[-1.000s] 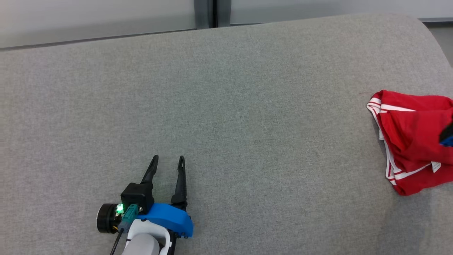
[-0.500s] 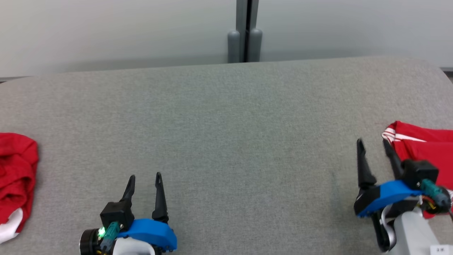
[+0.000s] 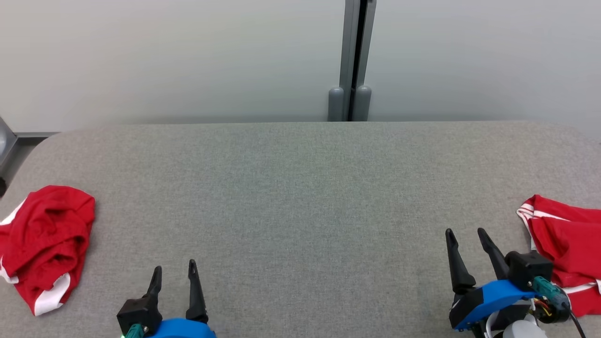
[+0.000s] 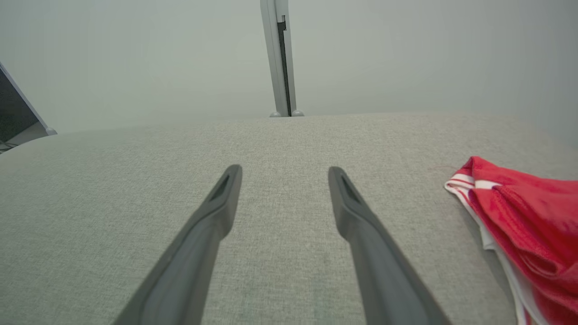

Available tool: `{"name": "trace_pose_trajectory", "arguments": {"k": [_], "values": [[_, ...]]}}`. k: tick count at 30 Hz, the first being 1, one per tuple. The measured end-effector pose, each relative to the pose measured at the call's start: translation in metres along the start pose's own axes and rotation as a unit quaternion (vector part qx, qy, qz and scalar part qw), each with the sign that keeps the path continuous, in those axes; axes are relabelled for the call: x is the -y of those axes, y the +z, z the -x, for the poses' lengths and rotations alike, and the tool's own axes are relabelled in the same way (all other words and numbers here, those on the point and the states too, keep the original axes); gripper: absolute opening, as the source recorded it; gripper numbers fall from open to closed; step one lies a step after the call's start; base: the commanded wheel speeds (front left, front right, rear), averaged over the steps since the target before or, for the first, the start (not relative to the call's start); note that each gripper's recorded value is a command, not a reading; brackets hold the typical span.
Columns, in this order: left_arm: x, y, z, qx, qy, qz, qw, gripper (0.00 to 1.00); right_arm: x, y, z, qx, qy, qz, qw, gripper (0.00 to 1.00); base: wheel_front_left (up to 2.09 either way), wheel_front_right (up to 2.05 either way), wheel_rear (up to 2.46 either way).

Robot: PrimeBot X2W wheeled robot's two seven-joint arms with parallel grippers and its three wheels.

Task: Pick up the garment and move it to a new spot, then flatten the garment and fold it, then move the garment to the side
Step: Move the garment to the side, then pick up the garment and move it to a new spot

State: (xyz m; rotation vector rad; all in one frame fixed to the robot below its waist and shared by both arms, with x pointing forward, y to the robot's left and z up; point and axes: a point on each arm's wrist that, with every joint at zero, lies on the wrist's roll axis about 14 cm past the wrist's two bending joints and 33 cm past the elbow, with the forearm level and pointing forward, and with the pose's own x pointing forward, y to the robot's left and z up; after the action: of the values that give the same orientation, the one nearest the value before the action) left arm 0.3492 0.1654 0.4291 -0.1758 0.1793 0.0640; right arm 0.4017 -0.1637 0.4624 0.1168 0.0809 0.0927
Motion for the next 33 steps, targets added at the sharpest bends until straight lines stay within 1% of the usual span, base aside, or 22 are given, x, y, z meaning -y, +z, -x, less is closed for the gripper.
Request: {"name": "trace_pose_trajectory", "arguments": {"k": [11,16,17,18,19,24,30,33], "values": [[-0.007,0.001,0.009,0.005,0.009,0.003,1.000,1.00,-0.009,0.000,0.005,0.001,0.010,-0.014,1.000,1.00,0.00,0.00,0.00],[-0.023,0.002,0.015,0.008,0.033,0.000,0.999,1.00,-0.027,-0.007,-0.002,-0.010,0.037,-0.009,0.999,1.00,0.00,0.00,0.00],[-0.028,0.002,0.017,0.009,0.041,0.000,0.999,1.00,-0.033,-0.008,-0.004,-0.011,0.046,-0.008,0.999,1.00,0.00,0.00,0.00],[-0.042,0.004,0.023,0.013,0.064,0.004,0.998,1.00,-0.047,-0.009,-0.009,-0.013,0.065,-0.007,0.998,1.00,0.00,0.00,0.00],[-0.042,0.004,0.023,0.013,0.064,0.004,0.998,1.00,-0.047,-0.009,-0.009,-0.013,0.065,-0.007,0.998,1.00,0.00,0.00,0.00],[-0.078,0.006,0.046,0.023,0.122,0.010,0.992,1.00,-0.094,-0.014,-0.021,-0.022,0.130,-0.004,0.991,1.00,0.00,0.00,0.00],[-0.129,0.003,0.085,0.029,0.212,0.025,0.977,1.00,-0.152,-0.024,-0.029,-0.039,0.209,-0.001,0.977,1.00,0.00,0.00,0.00],[-0.147,-0.002,0.104,0.025,0.248,0.031,0.968,1.00,-0.177,-0.033,-0.028,-0.052,0.244,0.000,0.968,1.00,0.00,0.00,0.00]]}}
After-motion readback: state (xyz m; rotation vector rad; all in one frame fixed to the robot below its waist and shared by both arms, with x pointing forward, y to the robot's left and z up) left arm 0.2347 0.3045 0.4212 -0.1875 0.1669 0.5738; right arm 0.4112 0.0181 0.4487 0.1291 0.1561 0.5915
